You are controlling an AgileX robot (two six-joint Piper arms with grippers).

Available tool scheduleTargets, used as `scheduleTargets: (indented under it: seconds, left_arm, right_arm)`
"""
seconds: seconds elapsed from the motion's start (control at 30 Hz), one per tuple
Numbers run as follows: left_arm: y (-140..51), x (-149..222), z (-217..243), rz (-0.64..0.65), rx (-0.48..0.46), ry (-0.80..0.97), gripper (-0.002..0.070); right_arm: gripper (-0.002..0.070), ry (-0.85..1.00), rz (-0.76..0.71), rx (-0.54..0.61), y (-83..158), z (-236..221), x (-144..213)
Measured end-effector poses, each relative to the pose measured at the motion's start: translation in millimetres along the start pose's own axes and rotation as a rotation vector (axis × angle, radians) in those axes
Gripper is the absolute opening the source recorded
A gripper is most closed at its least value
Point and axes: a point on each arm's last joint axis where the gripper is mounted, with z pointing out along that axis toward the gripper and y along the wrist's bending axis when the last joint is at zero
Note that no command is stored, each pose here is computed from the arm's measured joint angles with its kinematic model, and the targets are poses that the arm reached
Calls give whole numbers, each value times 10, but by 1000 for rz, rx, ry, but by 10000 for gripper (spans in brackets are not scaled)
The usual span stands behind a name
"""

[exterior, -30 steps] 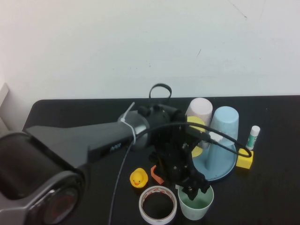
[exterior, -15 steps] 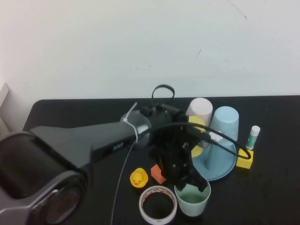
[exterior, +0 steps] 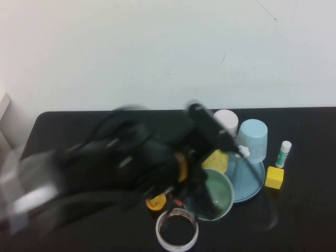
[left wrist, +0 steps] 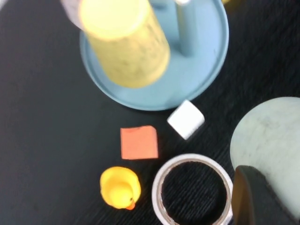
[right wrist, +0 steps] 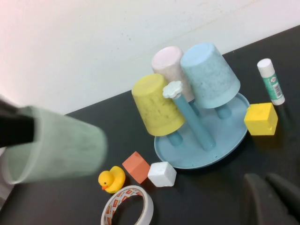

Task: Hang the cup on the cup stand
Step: Adjust the cup with two arms

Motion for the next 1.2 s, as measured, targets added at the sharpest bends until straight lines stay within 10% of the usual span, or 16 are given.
scheduleTargets:
  seconds: [0.63,0.9,1.2]
  left_arm:
    - [209,822,-925,-79,-219,-486,7]
    - [250,802,-947,-412,-176,-573,6]
    - [103,788,-893,-278,-46,-535,6]
  right_arm:
    - [-1,19,22,-101,92,-5,16]
    - [-1,13,15,-162,145,-11,13]
    - [-1,23,-36,-179,160,-14,27]
